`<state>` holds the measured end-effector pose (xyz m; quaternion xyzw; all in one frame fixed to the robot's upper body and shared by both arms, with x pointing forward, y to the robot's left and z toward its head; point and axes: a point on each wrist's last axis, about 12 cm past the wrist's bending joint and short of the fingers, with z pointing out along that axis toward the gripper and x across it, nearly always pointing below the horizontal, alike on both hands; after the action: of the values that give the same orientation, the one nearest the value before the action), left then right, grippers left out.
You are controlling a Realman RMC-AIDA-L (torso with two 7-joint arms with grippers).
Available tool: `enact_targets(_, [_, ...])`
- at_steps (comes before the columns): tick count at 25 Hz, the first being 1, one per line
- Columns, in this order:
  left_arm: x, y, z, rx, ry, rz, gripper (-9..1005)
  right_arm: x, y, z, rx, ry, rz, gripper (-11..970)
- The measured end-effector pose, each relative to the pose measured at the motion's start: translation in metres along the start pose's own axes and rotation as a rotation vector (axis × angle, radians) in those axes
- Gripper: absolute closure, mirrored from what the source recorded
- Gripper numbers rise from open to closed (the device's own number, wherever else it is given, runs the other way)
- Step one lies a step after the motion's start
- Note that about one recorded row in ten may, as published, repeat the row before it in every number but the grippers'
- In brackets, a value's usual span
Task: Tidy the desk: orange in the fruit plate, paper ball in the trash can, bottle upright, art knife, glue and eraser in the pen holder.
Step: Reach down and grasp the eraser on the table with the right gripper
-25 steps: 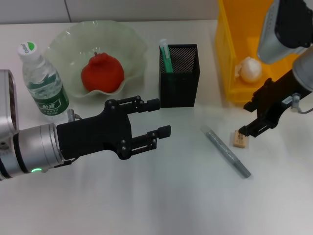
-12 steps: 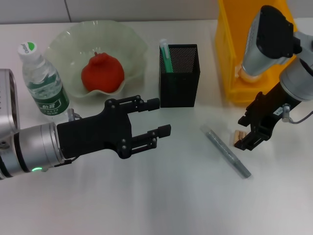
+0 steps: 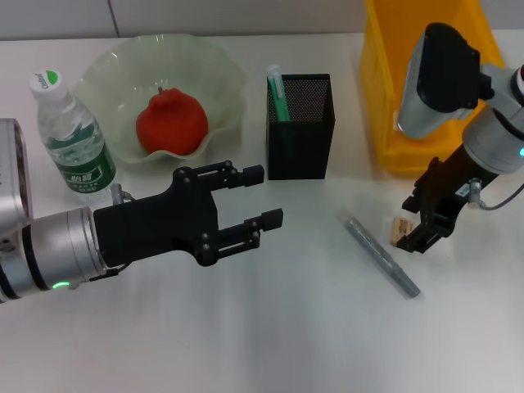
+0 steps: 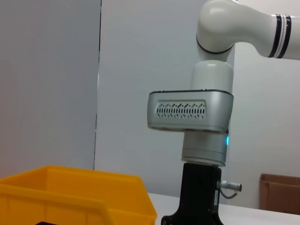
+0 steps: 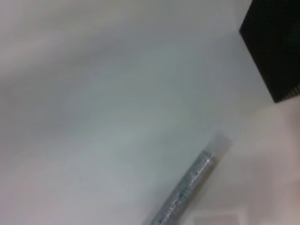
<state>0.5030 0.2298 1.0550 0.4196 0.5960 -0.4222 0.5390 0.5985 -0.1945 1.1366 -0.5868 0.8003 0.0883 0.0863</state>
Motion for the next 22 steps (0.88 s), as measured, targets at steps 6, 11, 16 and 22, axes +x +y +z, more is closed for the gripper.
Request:
enact_targets(6, [0.0, 0.0, 0.0, 0.0, 0.0, 0.001, 395, 0.0, 0.001, 0.004, -0.006, 0.002, -0.003, 298])
enact_targets(11, [0.0, 0.0, 0.0, 0.0, 0.001, 0.002, 395, 0.0, 0.001, 0.005, -0.007, 0.001, -0.001, 298])
enact_targets(16, [0.0, 0.0, 0.0, -0.002, 0.001, 0.002, 396, -0.002, 0.001, 0.007, 0.005, 0.002, -0.01, 298])
enact_targets(22, [0.0, 0.0, 0.0, -0.002, 0.001, 0.001, 396, -0.003, 0.003, 0.012, -0.003, 0.018, -0.022, 297])
